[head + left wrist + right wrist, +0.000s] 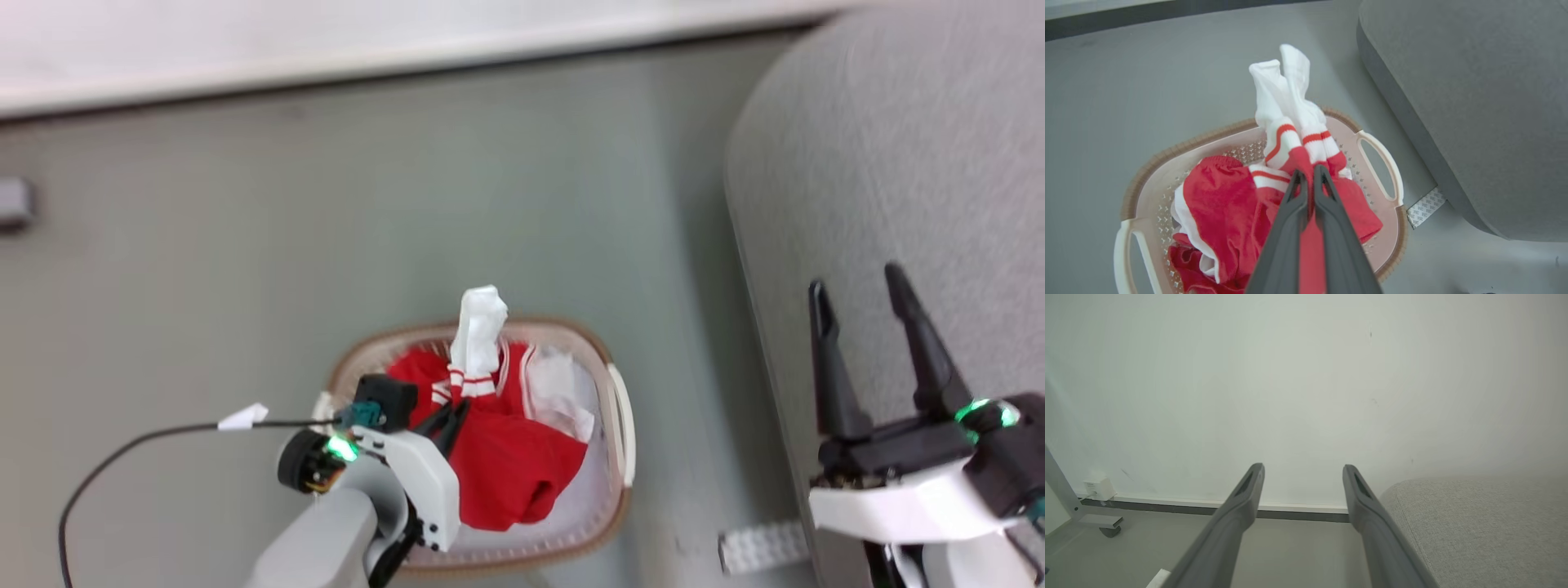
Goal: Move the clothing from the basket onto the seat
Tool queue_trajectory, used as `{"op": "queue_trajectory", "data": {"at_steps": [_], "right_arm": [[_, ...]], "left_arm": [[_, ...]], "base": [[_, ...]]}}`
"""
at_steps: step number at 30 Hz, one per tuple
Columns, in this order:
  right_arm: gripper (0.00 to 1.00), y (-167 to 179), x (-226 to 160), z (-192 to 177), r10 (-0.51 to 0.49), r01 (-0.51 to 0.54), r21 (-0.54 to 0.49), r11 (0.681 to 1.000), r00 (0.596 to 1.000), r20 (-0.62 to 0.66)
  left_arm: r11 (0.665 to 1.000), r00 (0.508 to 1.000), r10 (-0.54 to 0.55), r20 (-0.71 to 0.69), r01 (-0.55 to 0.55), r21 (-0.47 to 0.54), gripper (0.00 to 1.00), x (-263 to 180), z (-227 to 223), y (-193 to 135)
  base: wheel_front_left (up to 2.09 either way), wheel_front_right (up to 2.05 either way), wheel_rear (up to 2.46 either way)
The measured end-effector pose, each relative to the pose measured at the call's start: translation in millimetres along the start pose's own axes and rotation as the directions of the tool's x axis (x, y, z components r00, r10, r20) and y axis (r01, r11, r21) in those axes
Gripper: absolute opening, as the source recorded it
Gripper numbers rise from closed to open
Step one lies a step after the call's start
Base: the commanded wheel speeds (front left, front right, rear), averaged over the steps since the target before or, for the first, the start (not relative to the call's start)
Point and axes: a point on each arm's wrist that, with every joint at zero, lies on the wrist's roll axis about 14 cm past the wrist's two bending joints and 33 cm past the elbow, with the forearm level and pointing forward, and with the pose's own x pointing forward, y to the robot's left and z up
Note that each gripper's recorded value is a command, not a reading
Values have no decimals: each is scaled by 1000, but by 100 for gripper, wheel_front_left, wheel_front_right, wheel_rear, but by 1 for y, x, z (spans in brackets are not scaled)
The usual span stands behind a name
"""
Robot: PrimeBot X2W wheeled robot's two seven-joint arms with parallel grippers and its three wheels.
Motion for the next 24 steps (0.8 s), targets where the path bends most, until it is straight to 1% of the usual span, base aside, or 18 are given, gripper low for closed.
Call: {"op": "queue_trajectory", "data": {"at_steps": [7,11,17,24], "right_arm": [[100,18,-27,31,29,-29,5,1000,998,52],[100,27,-40,45,47,-48,8,999,996,80],[100,43,-54,57,84,-86,15,996,991,107],[100,63,-71,56,137,-139,19,990,986,98]], "left_arm": [[1000,987,20,161,-19,-5,0,-44,53,-16],[999,964,27,266,-30,9,0,-70,88,-24],[998,905,24,425,-46,43,0,-112,145,-36],[995,811,2,585,-58,77,0,-165,205,-58]], "base": [[0,0,0],[0,0,0],[0,0,0],[0,0,0]]}}
